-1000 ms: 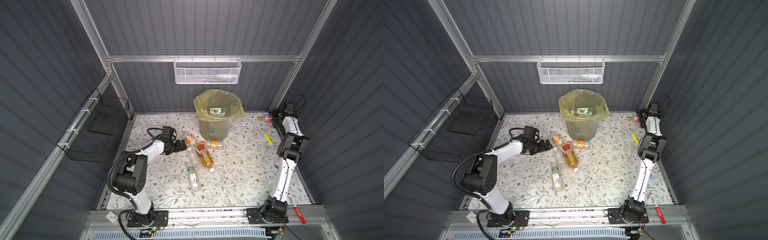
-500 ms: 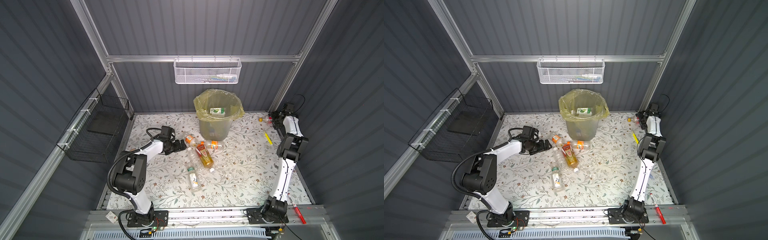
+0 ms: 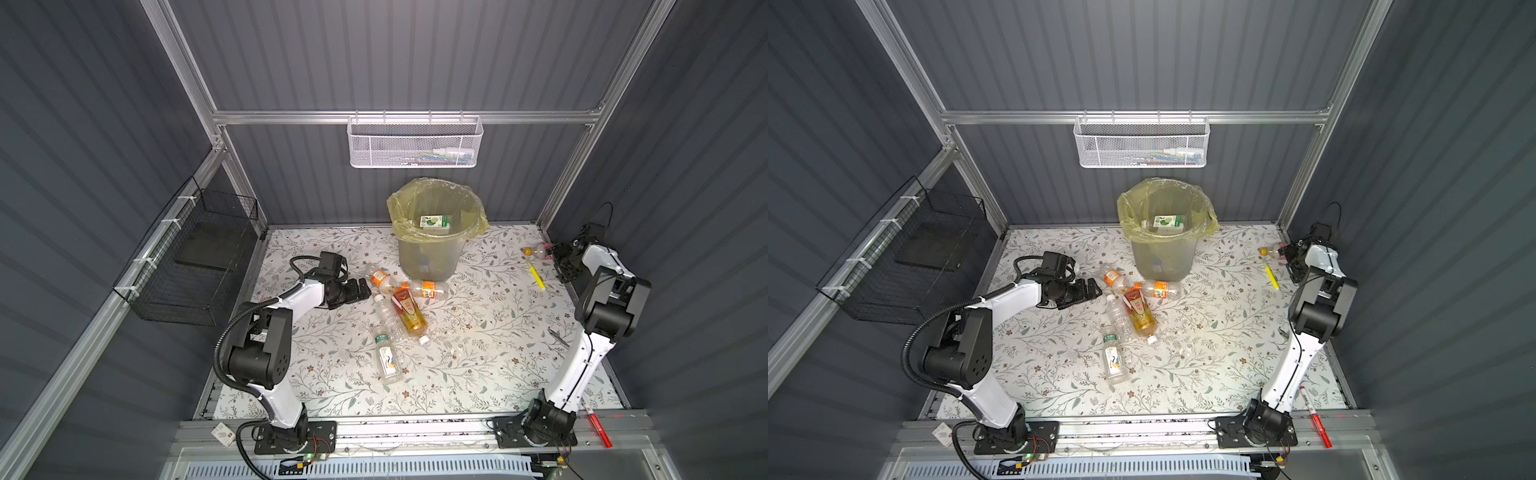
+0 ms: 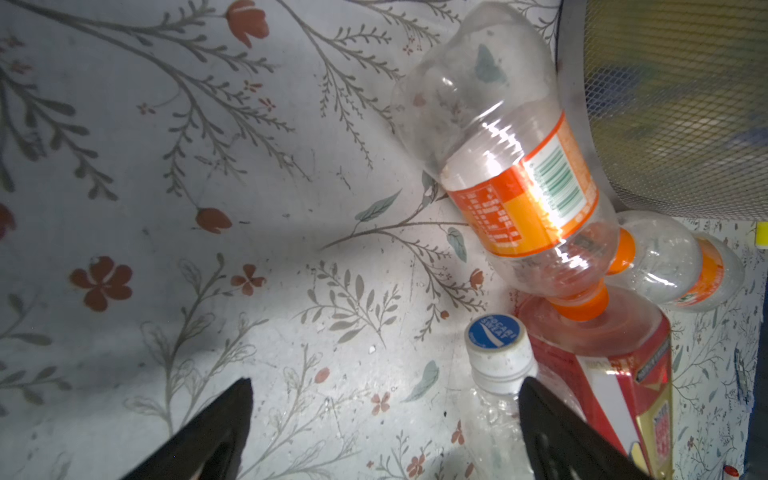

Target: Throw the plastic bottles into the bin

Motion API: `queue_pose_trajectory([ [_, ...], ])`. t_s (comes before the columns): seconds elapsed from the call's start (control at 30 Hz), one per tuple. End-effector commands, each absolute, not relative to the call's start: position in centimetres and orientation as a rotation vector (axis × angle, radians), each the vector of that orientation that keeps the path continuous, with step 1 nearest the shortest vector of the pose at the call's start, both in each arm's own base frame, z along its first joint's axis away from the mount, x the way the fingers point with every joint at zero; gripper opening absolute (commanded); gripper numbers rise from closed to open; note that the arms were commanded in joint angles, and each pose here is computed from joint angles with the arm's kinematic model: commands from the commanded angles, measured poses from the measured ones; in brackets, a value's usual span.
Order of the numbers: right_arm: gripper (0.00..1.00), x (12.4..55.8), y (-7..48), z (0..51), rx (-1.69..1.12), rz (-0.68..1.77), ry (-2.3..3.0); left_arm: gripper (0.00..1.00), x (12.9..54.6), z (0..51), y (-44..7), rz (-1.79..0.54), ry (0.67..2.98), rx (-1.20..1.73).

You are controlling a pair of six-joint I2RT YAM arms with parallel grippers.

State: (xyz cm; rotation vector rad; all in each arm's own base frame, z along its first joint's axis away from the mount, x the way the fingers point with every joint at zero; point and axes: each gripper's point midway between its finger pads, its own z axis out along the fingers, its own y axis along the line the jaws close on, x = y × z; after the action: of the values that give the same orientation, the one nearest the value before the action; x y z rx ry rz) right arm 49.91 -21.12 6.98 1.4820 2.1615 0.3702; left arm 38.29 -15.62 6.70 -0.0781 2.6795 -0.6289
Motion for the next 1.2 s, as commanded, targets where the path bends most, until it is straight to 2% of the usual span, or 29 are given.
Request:
queue_pose_trajectory([
  [0.0, 0.85, 50.3, -23.3, 10.7, 1.482, 0.371, 1.998, 1.0, 38.2, 7.8, -15.8, -0.656, 2.646, -0.046],
  [0.13, 0.9, 50.3, -23.4, 12.3, 1.484, 0.403, 1.91, 1.0, 38.1, 7.9, -15.9, -0.675, 2.641, -0.054],
  [0.3, 0.92, 49.7, -23.9, 10.5, 1.589, 0.434, 1.88, 1.0, 37.9, 7.8, -15.9, -0.678, 2.643, -0.053],
  [0.77, 0.97, 44.9, -23.8, 9.4, 1.72, 0.283, 1.864, 1.0, 37.4, 8.3, -16.0, -0.691, 2.62, -0.029],
  [1.17, 0.98, 47.3, -25.0, 7.5, 1.826, 0.3, 1.827, 1.0, 37.6, 8.1, -15.8, -0.694, 2.632, -0.015],
])
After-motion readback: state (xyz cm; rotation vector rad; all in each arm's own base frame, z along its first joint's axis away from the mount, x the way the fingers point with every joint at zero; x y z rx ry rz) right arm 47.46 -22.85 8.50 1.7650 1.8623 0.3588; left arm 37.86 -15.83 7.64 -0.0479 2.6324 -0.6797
